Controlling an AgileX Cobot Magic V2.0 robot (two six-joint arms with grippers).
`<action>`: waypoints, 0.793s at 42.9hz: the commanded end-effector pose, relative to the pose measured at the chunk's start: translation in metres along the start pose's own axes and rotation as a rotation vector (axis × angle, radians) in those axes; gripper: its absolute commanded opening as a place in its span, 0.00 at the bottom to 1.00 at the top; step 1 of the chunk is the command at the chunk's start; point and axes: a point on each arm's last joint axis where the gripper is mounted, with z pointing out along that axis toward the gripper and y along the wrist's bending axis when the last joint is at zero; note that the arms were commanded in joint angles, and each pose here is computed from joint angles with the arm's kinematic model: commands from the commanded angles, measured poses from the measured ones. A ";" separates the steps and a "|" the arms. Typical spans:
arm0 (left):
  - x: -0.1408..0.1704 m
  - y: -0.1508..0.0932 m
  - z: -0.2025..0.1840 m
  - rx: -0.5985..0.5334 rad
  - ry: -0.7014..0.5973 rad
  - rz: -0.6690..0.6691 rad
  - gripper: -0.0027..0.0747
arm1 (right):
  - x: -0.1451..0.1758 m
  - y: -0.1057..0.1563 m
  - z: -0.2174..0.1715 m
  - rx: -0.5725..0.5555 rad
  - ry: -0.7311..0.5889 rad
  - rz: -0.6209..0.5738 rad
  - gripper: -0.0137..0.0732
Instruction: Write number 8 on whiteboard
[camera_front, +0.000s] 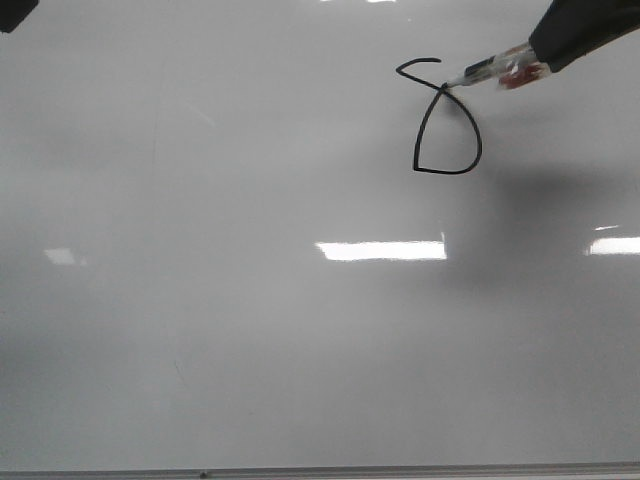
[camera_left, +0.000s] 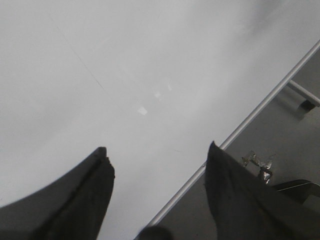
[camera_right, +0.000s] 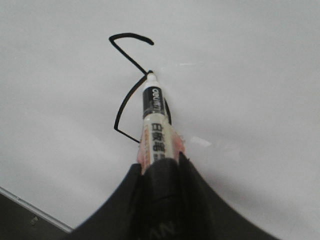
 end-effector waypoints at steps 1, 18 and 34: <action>-0.011 0.001 -0.012 -0.031 -0.099 -0.016 0.55 | -0.027 -0.004 -0.019 0.058 -0.169 -0.007 0.09; -0.013 0.001 -0.012 -0.033 -0.111 0.002 0.55 | -0.027 0.031 -0.044 -0.069 -0.144 -0.131 0.09; -0.033 -0.056 -0.010 0.234 -0.246 0.303 0.69 | 0.007 0.082 -0.112 -0.345 -0.009 -0.564 0.09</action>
